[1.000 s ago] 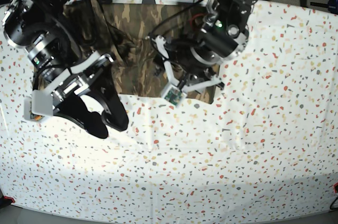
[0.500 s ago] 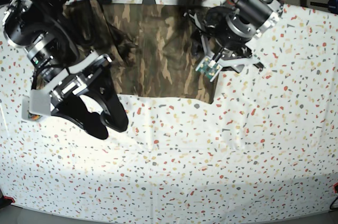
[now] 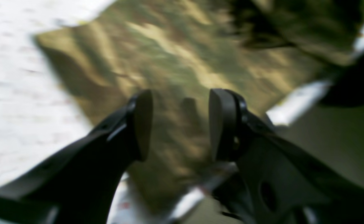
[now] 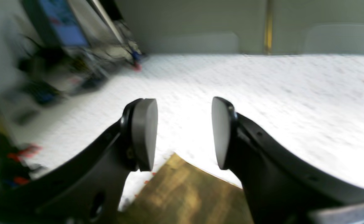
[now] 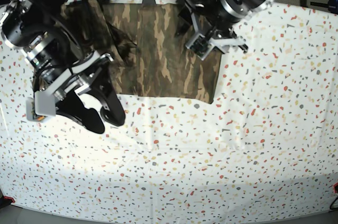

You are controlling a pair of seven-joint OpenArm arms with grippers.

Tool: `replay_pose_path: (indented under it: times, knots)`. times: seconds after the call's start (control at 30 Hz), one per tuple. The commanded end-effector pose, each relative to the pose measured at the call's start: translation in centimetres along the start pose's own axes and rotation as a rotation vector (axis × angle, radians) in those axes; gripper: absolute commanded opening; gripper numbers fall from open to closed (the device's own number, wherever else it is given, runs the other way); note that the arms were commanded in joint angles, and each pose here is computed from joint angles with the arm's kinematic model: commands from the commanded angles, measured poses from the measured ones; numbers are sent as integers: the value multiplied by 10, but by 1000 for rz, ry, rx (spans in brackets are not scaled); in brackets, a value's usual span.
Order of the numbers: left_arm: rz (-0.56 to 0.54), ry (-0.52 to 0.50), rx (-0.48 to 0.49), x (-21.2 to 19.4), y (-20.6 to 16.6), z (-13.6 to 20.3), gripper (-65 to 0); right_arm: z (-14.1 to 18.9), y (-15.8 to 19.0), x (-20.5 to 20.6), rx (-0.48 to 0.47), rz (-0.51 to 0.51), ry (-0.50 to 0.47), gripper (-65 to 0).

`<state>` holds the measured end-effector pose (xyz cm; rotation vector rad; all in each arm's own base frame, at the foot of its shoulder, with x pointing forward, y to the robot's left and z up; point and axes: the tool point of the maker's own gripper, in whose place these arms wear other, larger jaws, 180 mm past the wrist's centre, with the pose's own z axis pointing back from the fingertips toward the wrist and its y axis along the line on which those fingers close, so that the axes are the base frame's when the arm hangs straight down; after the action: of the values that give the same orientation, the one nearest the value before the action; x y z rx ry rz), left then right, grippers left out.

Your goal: Fold the T-shirt properly

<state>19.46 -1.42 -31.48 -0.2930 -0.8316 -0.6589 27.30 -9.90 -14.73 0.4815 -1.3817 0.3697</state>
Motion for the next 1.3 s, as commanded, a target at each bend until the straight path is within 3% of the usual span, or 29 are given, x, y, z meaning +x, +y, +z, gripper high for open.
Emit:
replay_pose_path:
  times: [0.0,0.07,0.2,0.3,0.4,0.67,0.8,0.97,1.17,1.27]
  knots:
    - [-28,-46,48,14,11,3,-365,4,-6,5,-22,44,-2,-361]
    - [-84,-37,136,17,30,3,-365,15,-26,-4,-97,88,67,-361]
    - [-53,3,370,18,80,12,-365,49,-78,-6,-314,151,140,-361]
    - [-20,6,436,20,104,18,-365,82,-117,-2,-480,121,147,-361]
    - [18,-1,452,20,116,21,-365,106,-158,-20,-556,35,204,-361]
    - [73,-39,362,25,103,16,-365,151,-237,-120,-509,-310,518,-361]
    - [75,-40,360,25,103,16,-365,169,-254,-149,-484,-444,578,-361]
    - [76,-40,360,25,103,16,-365,179,-251,-201,-449,-628,677,-361]
    - [76,-39,359,25,102,16,-365,152,-234,-229,-330,-851,613,-361]
    - [76,-39,359,25,102,16,-365,147,-233,-229,-308,-888,586,-361]
